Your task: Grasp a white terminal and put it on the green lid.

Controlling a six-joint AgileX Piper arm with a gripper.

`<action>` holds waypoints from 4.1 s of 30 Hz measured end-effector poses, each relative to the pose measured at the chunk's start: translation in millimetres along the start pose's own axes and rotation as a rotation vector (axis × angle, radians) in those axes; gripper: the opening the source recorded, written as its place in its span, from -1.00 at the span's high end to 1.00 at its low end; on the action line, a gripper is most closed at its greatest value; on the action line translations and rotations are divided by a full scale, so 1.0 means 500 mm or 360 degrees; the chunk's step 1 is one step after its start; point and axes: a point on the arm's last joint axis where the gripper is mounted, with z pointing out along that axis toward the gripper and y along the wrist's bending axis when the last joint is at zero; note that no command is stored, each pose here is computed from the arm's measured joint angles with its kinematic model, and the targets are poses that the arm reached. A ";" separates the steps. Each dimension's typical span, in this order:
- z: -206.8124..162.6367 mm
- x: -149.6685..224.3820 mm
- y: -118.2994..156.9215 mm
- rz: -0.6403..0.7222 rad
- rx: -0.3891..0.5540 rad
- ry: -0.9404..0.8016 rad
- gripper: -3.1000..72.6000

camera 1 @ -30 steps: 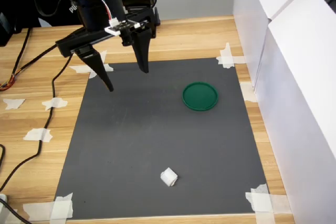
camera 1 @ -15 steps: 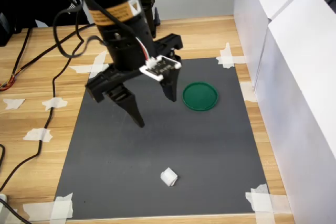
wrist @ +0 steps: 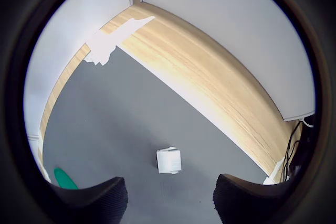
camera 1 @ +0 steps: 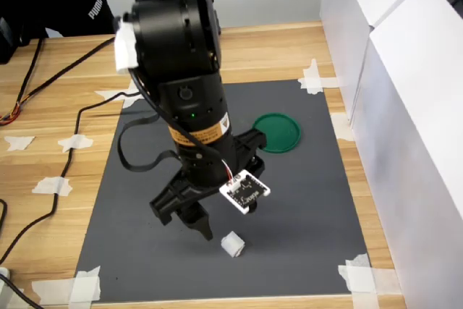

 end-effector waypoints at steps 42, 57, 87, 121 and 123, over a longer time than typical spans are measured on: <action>0.135 -0.007 0.013 0.0034 0.0038 0.0094 -0.74; 0.148 -0.006 0.018 0.0076 -0.0005 0.0097 -0.42; 0.014 -0.013 0.018 0.0143 0.0034 0.0031 0.20; -0.180 0.115 0.286 -0.0391 -0.0157 0.0039 0.20; -0.181 0.108 0.305 -0.0402 -0.0154 0.0038 0.20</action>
